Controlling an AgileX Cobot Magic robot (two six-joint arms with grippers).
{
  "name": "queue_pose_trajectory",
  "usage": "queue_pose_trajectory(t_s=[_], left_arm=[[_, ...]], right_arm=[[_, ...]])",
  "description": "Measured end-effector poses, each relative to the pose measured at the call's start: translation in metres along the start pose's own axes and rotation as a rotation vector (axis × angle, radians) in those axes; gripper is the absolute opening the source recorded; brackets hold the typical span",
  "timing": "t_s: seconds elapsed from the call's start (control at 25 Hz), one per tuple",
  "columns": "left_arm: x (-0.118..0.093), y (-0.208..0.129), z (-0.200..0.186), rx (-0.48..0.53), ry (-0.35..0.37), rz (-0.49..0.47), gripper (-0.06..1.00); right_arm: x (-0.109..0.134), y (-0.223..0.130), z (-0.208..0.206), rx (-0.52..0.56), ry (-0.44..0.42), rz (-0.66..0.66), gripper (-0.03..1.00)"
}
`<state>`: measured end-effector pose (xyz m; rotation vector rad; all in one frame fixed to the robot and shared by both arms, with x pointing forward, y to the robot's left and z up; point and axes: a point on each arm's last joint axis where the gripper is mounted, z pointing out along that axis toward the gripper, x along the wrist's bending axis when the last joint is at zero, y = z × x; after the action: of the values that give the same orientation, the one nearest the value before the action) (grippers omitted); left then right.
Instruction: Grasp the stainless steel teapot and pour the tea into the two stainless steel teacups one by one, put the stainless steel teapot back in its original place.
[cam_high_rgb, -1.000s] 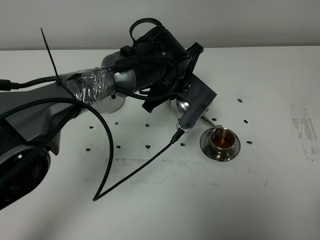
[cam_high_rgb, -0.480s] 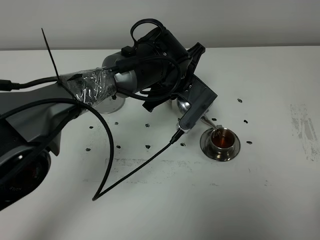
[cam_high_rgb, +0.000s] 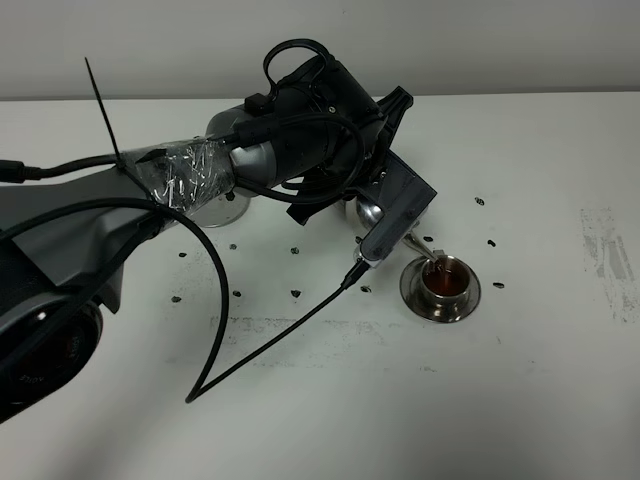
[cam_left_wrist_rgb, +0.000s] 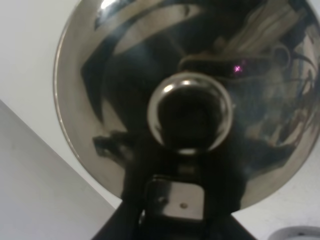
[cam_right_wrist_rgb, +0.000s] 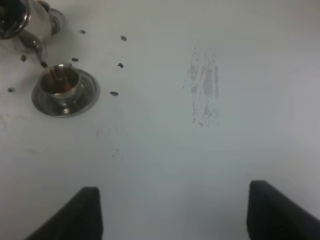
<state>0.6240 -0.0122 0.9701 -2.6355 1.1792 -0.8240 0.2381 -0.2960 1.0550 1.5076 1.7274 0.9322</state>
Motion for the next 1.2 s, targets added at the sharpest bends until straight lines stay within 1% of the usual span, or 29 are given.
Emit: queue_pose_trajectory(t_s=[1.2], left_arm=[[0.0002, -0.0014, 0.0, 0.016, 0.002, 0.015, 0.18]], right_arm=[[0.0, 0.0, 0.0, 0.0, 0.0, 0.0, 0.59]])
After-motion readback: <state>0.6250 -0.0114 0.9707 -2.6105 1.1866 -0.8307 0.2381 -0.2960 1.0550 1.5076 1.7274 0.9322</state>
